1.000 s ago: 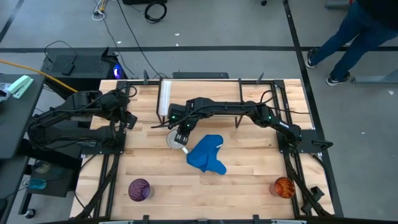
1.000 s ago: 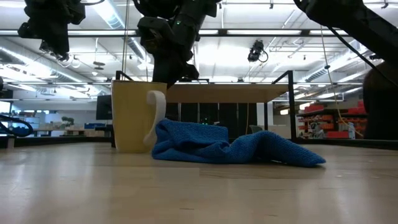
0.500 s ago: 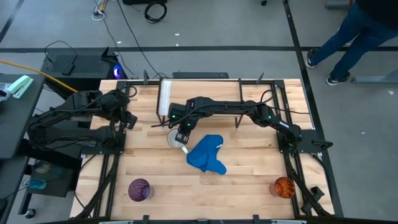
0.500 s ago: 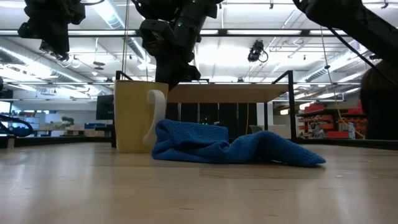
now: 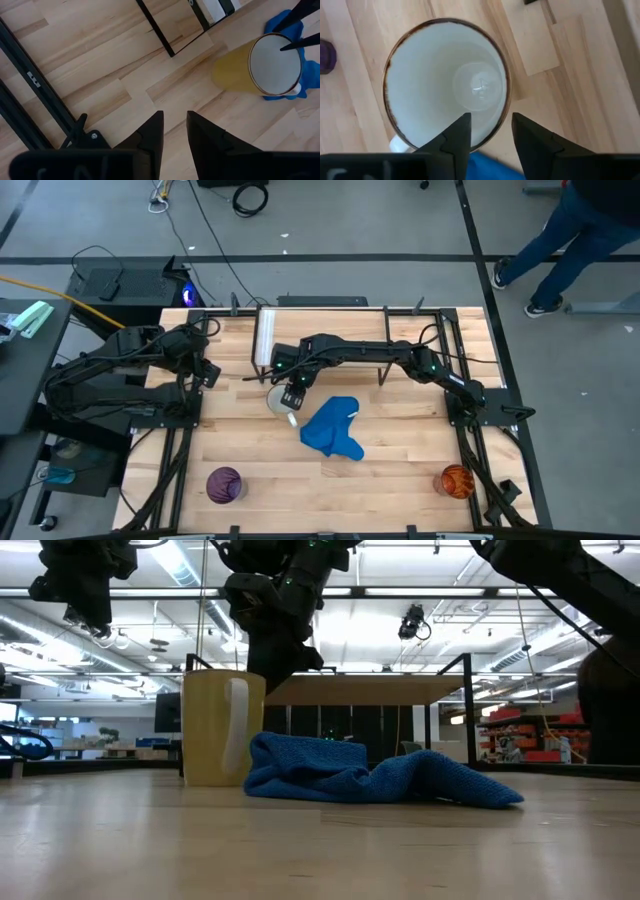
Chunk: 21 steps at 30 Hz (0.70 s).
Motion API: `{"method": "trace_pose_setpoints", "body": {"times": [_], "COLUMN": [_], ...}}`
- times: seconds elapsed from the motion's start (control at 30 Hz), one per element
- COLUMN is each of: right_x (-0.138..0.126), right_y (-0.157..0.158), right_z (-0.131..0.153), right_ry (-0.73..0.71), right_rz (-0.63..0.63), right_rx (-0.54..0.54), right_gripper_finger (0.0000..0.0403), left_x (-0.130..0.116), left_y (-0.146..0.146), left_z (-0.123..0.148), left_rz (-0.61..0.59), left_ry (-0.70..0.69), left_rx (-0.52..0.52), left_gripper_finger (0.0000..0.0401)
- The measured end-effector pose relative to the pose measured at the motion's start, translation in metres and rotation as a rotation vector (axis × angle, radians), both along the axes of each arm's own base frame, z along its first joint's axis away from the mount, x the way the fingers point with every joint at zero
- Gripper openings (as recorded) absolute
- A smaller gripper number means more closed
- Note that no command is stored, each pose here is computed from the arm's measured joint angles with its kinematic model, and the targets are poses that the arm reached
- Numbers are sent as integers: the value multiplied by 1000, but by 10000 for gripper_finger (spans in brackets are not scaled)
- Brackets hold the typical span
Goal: Stack small to large cups/mugs on shelf
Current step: Put the orange cup on the shelf
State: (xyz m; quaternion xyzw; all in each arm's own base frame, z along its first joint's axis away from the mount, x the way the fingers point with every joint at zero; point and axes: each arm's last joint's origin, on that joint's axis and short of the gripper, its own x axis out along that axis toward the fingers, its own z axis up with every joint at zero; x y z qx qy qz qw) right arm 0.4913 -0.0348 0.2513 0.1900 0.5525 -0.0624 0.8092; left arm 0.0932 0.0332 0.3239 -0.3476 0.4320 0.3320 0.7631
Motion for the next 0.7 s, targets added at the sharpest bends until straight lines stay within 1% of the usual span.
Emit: {"method": "trace_pose_setpoints", "body": {"times": [0.13,0.23,0.33,0.43,0.5,0.6,0.7], "right_x": [-2,-8,-16,-30,-42,-65,-84], "right_y": [0,-1,-1,0,4,13,21], "right_z": [3,16,36,59,74,97,113], "right_ry": [-1,-8,-42,-60,-47,-13,22], "right_rz": [-5,-10,-14,-26,-28,-32,-50], "right_rx": [-3,-7,-17,-53,-84,-156,-239], "right_gripper_finger": [160,162,161,159,158,158,158], "left_x": [0,0,0,0,0,0,0], "left_y": [0,0,0,0,0,0,0], "left_z": [0,0,0,0,0,0,0], "left_rz": [-7,-7,-10,-10,-11,-20,-23], "left_ry": [2,2,3,3,3,5,6], "left_rx": [3,3,4,4,5,9,10], "left_gripper_finger": [90,92,95,94,92,90,91]}}
